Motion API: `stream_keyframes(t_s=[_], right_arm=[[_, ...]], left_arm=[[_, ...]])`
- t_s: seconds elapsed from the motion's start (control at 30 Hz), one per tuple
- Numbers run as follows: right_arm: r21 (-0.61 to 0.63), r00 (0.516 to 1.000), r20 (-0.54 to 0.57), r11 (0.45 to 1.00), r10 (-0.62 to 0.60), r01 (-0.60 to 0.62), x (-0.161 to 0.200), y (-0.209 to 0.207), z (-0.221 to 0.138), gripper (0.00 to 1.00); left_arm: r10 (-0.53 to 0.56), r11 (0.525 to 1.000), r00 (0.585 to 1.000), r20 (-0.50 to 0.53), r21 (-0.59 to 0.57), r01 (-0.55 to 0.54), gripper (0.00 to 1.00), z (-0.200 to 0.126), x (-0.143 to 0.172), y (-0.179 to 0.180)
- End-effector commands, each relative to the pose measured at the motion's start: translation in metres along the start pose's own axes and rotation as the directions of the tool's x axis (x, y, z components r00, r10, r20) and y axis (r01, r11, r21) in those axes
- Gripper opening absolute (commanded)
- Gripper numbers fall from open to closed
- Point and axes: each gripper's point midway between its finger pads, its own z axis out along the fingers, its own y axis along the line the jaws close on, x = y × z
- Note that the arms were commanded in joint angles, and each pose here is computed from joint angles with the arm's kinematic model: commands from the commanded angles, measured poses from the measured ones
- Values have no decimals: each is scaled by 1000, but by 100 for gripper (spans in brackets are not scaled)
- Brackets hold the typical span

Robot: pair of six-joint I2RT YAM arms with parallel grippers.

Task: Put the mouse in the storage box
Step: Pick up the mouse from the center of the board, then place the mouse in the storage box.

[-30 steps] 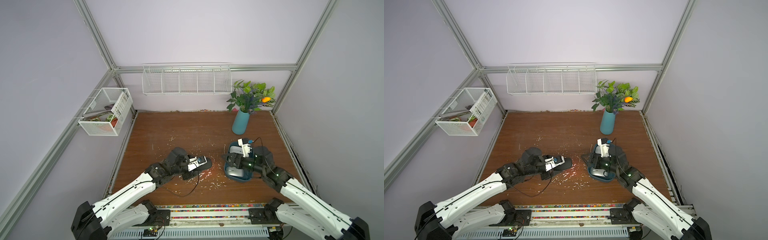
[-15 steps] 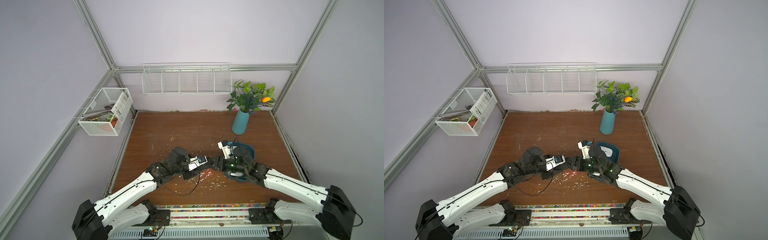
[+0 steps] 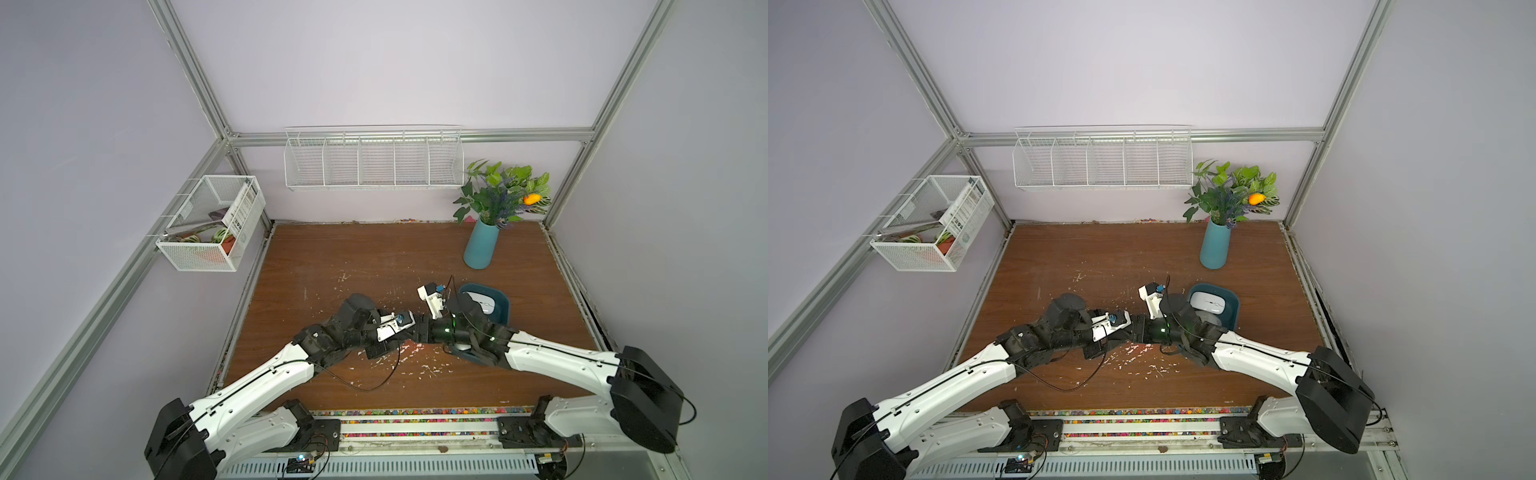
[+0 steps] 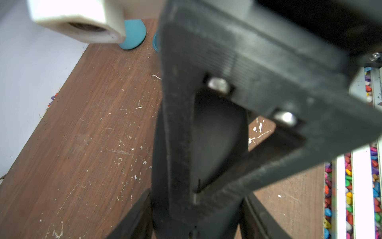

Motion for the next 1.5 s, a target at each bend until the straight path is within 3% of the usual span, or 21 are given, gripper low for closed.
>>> stream_keyframes(t_s=[0.0,0.17,0.23,0.4,0.57,0.73,0.93,1.1,1.33,1.47], right_arm=[[-65,1000,18,998,-9,10,-6,17,4,39],[-58,1000,15,998,-18,19,-4,17,4,24],[-40,1000,19,999,-23,24,-5,15,2,17],[-12,999,22,999,-44,44,-7,14,-1,15],[57,999,38,998,-35,32,-15,-6,-8,15],[114,995,95,993,26,-37,-39,-40,-37,13],[259,946,297,942,134,-214,-77,-115,-130,12],[280,874,430,888,225,-366,-76,-162,-191,10],[215,865,389,882,318,-420,-52,-178,-177,10],[239,878,365,880,311,-411,-38,-181,-164,10]], left_arm=[[-9,1000,1000,9,-10,9,45,3,-3,2],[-10,1000,1000,3,-12,10,52,4,-1,2],[-12,1000,1000,4,-26,12,66,4,0,5],[-11,998,1000,25,-67,13,100,1,-1,10],[-6,996,999,40,-85,9,100,-2,-2,11],[0,997,1000,31,-79,3,100,-1,-1,10],[8,996,1000,-4,-89,-9,100,2,5,12],[6,996,1000,-8,-84,-6,100,3,6,11],[4,997,1000,-16,-81,-5,100,4,8,11],[4,997,1000,-18,-81,-6,100,5,8,11]])
